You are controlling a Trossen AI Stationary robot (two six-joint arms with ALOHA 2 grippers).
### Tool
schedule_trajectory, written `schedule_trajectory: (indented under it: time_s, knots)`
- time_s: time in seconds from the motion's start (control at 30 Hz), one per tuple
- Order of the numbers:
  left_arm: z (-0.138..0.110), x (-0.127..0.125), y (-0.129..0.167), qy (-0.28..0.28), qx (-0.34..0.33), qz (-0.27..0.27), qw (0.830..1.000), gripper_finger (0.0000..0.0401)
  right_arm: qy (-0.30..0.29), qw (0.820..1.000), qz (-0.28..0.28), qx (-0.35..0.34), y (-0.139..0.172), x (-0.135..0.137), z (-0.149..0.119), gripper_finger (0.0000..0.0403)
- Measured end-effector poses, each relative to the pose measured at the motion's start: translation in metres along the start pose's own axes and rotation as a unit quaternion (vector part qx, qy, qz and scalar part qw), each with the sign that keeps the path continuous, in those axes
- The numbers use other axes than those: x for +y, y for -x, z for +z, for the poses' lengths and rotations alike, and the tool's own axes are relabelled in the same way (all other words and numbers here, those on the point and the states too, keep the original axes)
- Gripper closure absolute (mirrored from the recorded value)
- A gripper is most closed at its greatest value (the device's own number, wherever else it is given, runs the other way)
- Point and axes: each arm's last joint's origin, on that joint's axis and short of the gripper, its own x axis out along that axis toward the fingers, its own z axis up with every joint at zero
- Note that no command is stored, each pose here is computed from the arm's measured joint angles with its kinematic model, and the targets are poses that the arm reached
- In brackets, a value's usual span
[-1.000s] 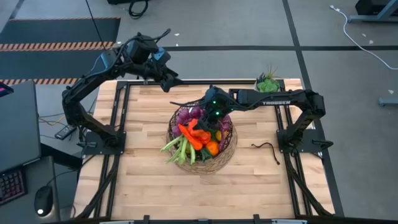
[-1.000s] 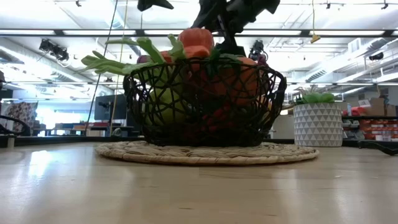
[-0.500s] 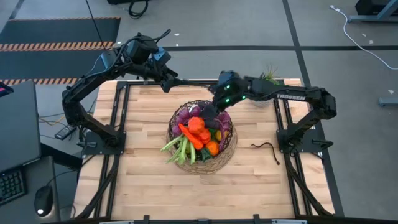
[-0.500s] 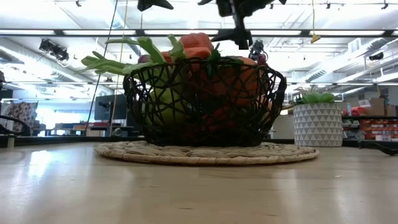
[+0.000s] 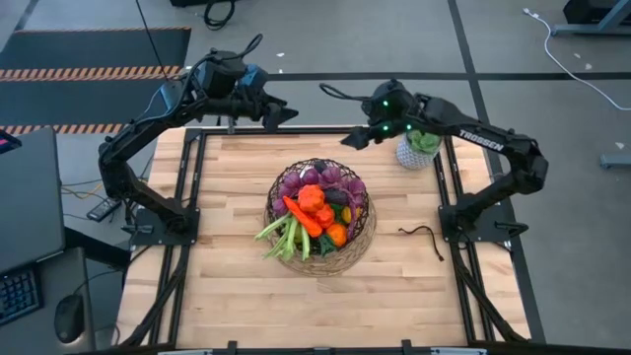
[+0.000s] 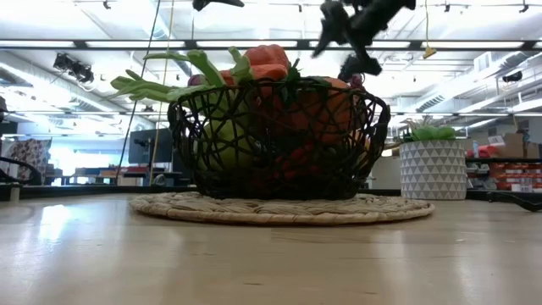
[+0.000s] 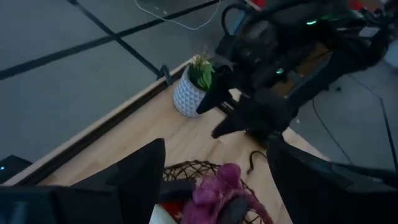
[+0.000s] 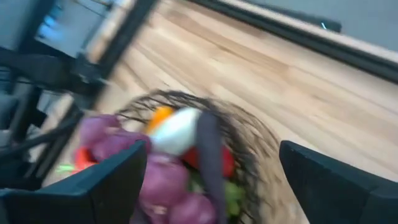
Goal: Build produce basket
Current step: Return to Home Position
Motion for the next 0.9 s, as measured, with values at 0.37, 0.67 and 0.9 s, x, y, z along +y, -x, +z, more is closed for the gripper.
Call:
schedule_trajectory:
  time_s: [0.37, 0.67, 0.9]
  knots:
    - [-0.007, -0.01, -0.005, 0.018, 0.019, -0.008, 1.0, 0.0115, 0.009, 0.999, 0.033, 0.031, 0.002, -0.033, 0.016, 0.0048]
    - [0.001, -0.039, -0.014, -0.018, -0.056, -0.082, 0.995, 0.0144, 0.012, 0.995, 0.082, 0.053, 0.029, -0.027, 0.006, 0.0057]
    - [0.0, -0.05, -0.005, -0.038, -0.074, -0.097, 0.992, 0.0208, 0.008, 1.0, 0.008, -0.028, 0.087, -0.022, -0.012, 0.0057]
